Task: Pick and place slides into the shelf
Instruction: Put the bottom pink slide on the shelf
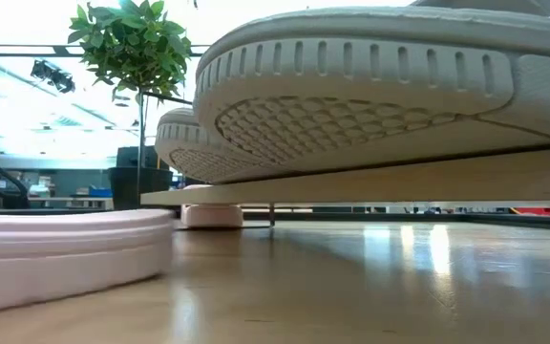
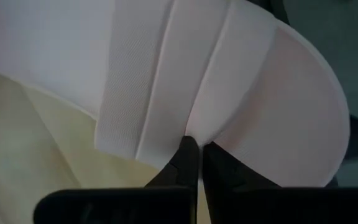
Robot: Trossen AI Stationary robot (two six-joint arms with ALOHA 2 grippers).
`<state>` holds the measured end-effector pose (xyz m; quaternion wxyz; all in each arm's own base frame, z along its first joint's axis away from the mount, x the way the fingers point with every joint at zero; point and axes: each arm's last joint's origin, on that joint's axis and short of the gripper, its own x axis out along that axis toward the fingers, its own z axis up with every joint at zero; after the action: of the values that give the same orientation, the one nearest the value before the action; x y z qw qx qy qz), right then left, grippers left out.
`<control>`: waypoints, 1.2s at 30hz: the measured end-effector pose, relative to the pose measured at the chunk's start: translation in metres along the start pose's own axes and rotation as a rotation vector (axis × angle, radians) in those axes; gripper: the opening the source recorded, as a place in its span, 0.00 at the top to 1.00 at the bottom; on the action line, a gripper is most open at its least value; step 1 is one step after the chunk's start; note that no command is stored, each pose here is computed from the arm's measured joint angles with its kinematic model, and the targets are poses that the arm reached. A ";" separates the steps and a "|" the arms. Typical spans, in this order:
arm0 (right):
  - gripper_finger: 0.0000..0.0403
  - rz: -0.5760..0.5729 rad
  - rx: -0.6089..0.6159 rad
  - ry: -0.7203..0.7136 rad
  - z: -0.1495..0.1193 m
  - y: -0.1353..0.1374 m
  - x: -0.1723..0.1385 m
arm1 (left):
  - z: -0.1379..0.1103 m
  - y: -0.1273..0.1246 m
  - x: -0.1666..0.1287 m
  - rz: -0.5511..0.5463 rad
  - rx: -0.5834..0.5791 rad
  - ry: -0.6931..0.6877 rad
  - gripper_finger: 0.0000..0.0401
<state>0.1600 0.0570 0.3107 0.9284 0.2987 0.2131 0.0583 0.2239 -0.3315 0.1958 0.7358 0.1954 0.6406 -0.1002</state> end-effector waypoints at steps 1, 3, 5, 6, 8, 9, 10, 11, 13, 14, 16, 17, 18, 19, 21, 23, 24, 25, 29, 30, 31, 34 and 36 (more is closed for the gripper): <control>0.58 0.000 -0.005 0.000 0.000 0.000 0.000 | -0.002 -0.001 -0.003 -0.005 -0.005 0.019 0.98; 0.58 0.000 -0.015 0.000 0.000 0.000 0.000 | -0.004 -0.002 -0.009 -0.017 -0.024 0.052 0.98; 0.58 0.000 -0.028 0.000 0.000 0.000 0.000 | -0.006 -0.002 -0.017 -0.016 -0.051 0.083 0.98; 0.58 0.000 -0.032 0.000 0.000 0.000 0.000 | -0.007 -0.001 -0.021 -0.011 -0.059 0.098 0.98; 0.58 0.000 -0.042 0.000 0.000 0.000 0.000 | -0.008 0.001 -0.029 0.006 -0.078 0.120 0.98; 0.58 0.000 -0.048 0.000 0.000 0.000 0.000 | -0.008 0.002 -0.033 0.013 -0.089 0.130 0.98; 0.58 0.000 -0.053 0.000 0.000 0.000 0.000 | -0.009 0.003 -0.037 0.020 -0.090 0.138 0.98; 0.58 0.000 -0.055 0.000 0.000 0.000 0.000 | -0.009 0.004 -0.042 0.024 -0.090 0.143 0.98; 0.58 0.000 -0.056 0.000 0.000 0.000 0.000 | -0.009 0.006 -0.050 0.032 -0.089 0.151 0.98; 0.58 0.000 -0.056 0.000 0.000 0.000 0.000 | -0.009 0.007 -0.054 0.035 -0.090 0.154 0.98; 0.58 0.000 -0.057 0.000 0.000 0.000 0.000 | -0.009 0.010 -0.063 0.041 -0.093 0.160 0.98; 0.58 0.000 -0.057 0.000 0.000 0.000 0.000 | -0.008 0.010 -0.066 0.031 -0.095 0.154 0.98; 0.58 0.000 -0.057 0.000 0.000 0.000 0.000 | -0.008 0.010 -0.070 0.015 -0.095 0.149 0.98; 0.58 0.000 -0.057 0.000 0.000 0.000 0.000 | -0.008 0.010 -0.072 0.005 -0.096 0.146 0.98; 0.58 0.000 -0.057 0.000 0.000 0.000 0.000 | -0.007 0.010 -0.077 -0.019 -0.100 0.142 0.98; 0.58 0.000 -0.057 0.001 0.000 0.000 0.000 | -0.006 0.009 -0.081 -0.040 -0.101 0.138 0.98; 0.58 0.000 -0.058 0.000 0.000 0.000 0.000 | -0.006 0.009 -0.083 -0.046 -0.100 0.133 0.98; 0.58 0.000 -0.062 0.000 0.000 0.000 0.000 | -0.006 0.008 -0.084 -0.049 -0.098 0.128 0.98; 0.58 0.000 -0.082 0.000 0.000 0.000 0.000 | -0.005 0.008 -0.089 -0.061 -0.095 0.113 0.98; 0.58 0.000 -0.082 0.000 0.000 0.000 0.000 | -0.004 0.009 -0.090 -0.065 -0.094 0.108 0.98; 0.58 0.000 -0.083 0.001 0.000 0.000 0.000 | -0.004 0.009 -0.092 -0.070 -0.094 0.101 0.98; 0.58 0.000 -0.084 0.001 0.000 0.000 0.000 | 0.000 0.012 -0.100 -0.085 -0.090 0.071 0.98; 0.58 -0.001 -0.089 0.001 0.000 0.000 0.000 | 0.003 0.014 -0.106 -0.093 -0.080 0.042 0.98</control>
<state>0.1600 0.0570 0.3106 0.9407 0.2571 0.2108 0.0676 0.2153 -0.3304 0.3024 0.7239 0.1378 0.6679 -0.1043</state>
